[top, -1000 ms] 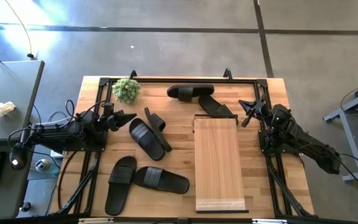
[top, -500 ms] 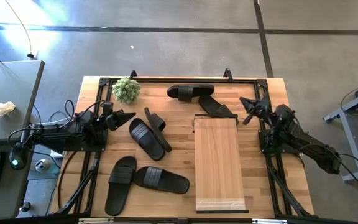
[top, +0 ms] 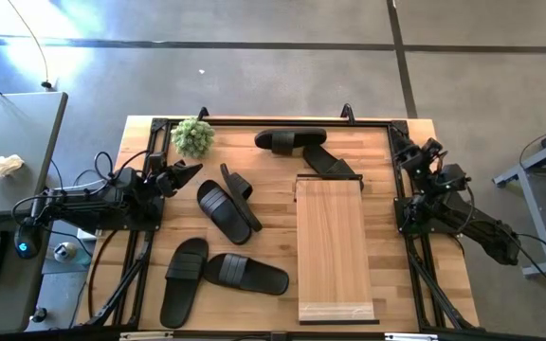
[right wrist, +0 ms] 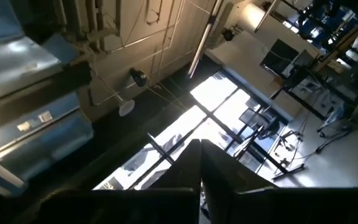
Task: Pick and place slides into the shelf
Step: Put the black slide under the shelf
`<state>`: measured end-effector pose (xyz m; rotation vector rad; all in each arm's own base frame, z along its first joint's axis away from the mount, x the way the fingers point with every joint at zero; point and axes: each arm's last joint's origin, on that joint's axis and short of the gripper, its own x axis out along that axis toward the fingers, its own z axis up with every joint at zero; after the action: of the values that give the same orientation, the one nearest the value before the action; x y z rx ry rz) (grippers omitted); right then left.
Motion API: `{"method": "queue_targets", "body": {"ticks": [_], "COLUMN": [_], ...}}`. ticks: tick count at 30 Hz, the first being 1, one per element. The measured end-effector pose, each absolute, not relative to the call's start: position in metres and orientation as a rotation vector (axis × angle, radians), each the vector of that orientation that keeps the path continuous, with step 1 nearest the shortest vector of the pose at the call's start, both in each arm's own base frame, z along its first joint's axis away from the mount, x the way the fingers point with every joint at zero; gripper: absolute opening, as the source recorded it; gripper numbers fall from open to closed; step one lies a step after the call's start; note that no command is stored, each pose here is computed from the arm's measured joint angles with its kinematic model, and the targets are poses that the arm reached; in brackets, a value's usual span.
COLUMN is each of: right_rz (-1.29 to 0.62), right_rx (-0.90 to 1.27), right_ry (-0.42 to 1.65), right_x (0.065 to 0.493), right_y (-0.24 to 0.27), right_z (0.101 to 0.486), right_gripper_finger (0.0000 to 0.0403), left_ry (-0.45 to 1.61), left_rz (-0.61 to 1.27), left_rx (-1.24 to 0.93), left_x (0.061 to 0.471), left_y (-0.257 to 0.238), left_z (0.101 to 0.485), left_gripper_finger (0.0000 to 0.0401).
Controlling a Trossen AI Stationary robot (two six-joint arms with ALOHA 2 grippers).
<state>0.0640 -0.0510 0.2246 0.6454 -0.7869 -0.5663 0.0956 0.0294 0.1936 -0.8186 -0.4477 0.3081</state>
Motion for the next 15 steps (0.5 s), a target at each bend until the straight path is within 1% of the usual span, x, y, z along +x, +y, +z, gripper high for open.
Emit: {"method": "queue_targets", "body": {"ticks": [3, 6, 12, 15], "right_rz": [-0.531, -0.516, -0.403, -0.34], "right_rx": [0.727, 0.757, 0.755, 0.737], "right_ry": [-0.814, -0.823, -0.831, -0.797], "right_x": [0.064, 0.064, 0.064, 0.066], "right_y": [-0.051, -0.051, -0.048, -0.047], "right_z": [0.225, 0.225, 0.23, 0.24], "right_gripper_finger": [0.0, 0.0, 0.0, 0.0], "left_ry": [-0.447, -0.446, -0.444, -0.445], "left_rz": [0.312, 0.313, 0.315, 0.316], "left_rx": [-0.816, -0.812, -0.812, -0.812], "left_x": [0.096, 0.096, 0.096, 0.096], "left_y": [0.029, 0.029, 0.029, 0.03], "left_z": [0.193, 0.193, 0.193, 0.193], "left_gripper_finger": [0.0001, 0.0001, 0.0001, 0.0001]}}
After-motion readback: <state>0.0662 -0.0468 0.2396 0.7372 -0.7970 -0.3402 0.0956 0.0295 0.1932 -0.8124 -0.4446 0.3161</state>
